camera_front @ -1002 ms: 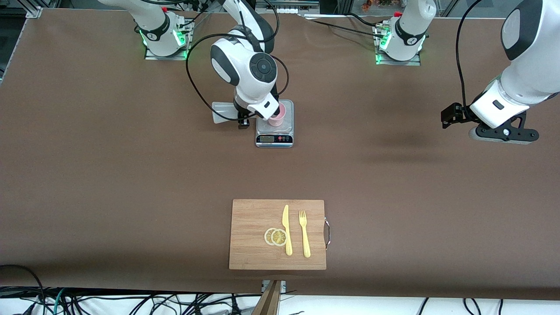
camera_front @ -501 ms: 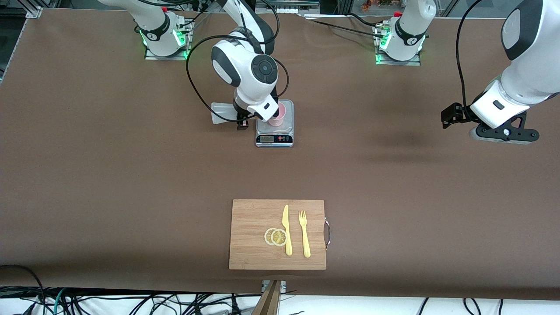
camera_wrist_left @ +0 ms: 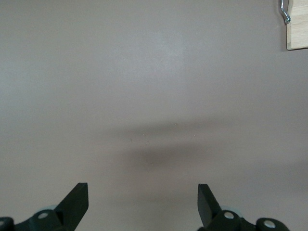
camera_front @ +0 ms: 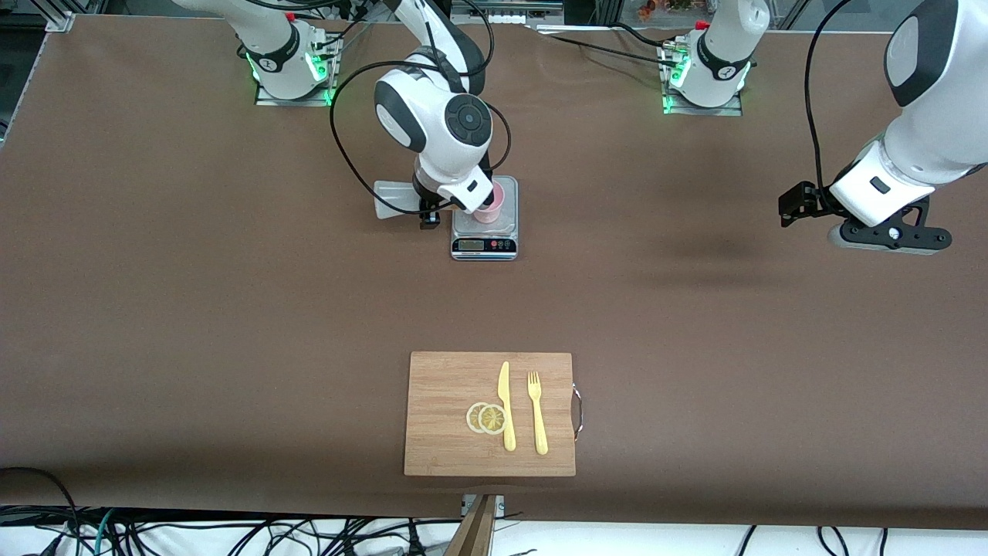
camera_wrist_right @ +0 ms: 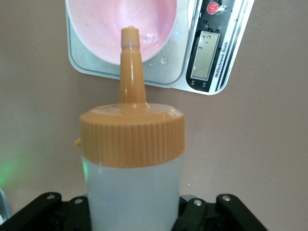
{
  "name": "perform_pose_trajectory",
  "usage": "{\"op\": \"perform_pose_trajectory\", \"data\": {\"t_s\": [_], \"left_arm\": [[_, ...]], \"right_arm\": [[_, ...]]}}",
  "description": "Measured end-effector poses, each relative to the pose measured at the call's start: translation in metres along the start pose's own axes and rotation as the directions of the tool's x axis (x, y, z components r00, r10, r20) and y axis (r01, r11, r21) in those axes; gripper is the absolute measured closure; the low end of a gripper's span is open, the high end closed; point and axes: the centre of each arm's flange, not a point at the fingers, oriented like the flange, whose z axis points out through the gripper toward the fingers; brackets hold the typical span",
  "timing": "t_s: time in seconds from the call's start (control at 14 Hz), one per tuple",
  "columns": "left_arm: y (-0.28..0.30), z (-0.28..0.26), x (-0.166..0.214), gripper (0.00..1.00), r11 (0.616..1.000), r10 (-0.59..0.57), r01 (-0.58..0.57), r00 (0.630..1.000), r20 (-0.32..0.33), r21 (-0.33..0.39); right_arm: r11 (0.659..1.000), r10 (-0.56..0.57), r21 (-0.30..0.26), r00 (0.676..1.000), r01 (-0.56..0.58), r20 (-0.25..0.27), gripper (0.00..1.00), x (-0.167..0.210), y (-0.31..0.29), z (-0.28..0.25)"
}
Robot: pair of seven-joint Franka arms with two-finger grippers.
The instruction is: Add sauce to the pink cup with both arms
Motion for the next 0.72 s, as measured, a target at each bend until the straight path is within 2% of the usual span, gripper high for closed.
{"op": "perform_pose_trajectory", "data": {"t_s": [0.29,0.72], "left_arm": [[0.000,0.001,0.000,0.00,1.000,0.000,0.000,1.000,0.002,0.000],[0.000,0.001,0.001,0.00,1.000,0.000,0.000,1.000,0.003,0.000]], "right_arm": [[1.000,-0.008,-0.013,0.999,0.008,-0.036,0.78,-0.002,-0.001,-0.015],[0.999,-0.036,-0.021,0.998,0.035,-0.059,0.78,-0.004,-0.002,-0.023]]}}
